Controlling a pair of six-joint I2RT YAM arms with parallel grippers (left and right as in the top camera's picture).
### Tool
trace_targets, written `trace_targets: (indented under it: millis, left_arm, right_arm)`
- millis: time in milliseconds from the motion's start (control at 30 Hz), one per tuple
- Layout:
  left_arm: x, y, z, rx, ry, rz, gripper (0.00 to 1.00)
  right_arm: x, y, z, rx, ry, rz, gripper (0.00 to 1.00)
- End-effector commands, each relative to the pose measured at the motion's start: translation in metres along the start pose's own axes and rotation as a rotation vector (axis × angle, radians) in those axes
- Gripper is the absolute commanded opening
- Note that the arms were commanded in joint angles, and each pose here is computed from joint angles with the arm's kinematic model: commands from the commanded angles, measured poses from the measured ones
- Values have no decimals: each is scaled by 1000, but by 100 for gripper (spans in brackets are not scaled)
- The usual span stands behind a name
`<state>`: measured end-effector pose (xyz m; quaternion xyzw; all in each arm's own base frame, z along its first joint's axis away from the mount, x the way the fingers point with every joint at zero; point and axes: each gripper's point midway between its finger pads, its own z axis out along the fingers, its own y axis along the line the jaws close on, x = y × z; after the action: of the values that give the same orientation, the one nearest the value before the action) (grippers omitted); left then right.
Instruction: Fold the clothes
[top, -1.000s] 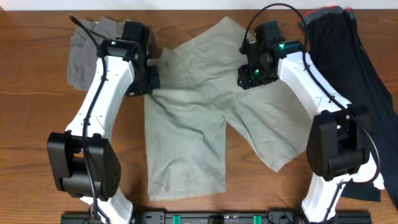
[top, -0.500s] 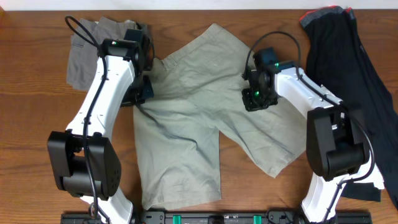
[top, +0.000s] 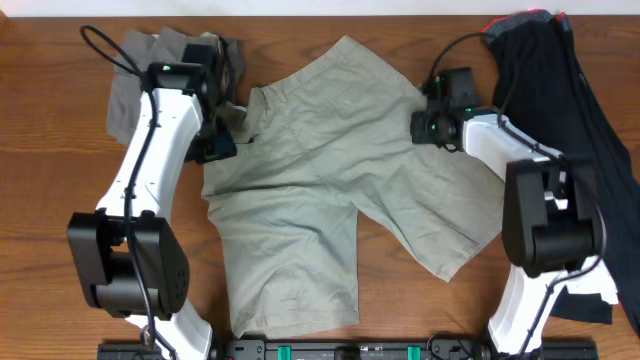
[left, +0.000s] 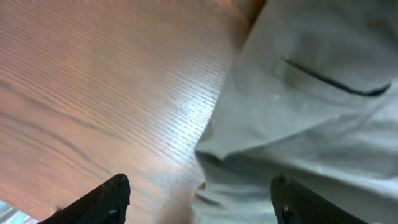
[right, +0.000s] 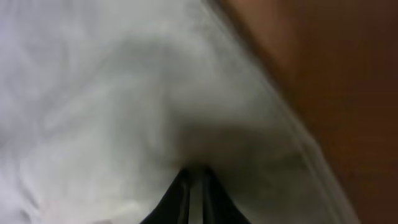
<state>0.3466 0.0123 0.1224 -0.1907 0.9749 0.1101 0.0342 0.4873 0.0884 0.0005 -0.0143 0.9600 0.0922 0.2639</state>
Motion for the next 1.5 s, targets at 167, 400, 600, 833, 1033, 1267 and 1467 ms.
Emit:
trace_targets:
  millis: [167, 400, 600, 833, 1033, 1267, 1467]
  left_arm:
    - [-16, -2, -1, 9, -61, -29, 74]
    - [-29, -12, -2, 58, -109, -44, 74]
    - [-33, -27, 1, 130, -116, -47, 74]
    - [-35, -30, 7, 129, -114, -45, 74]
    - [-61, -43, 7, 167, -211, 9, 75]
    - [-83, -71, 14, 241, -299, 249, 80]
    - [-74, -78, 59, 203, -200, 339, 78]
  right_arm:
    - [25, -2, 88, -14, 68, 14, 8]
    - [-13, -12, 133, 10, 9, -1, 9]
    - [-80, -23, 150, 8, -126, -11, 14]
    - [-154, -38, 115, 9, -247, -2, 16]
    - [-170, -20, 55, -85, -118, -53, 71]
    - [-159, 15, -27, -156, 32, -92, 81]
    - [-133, 37, -58, -169, 142, -105, 81]
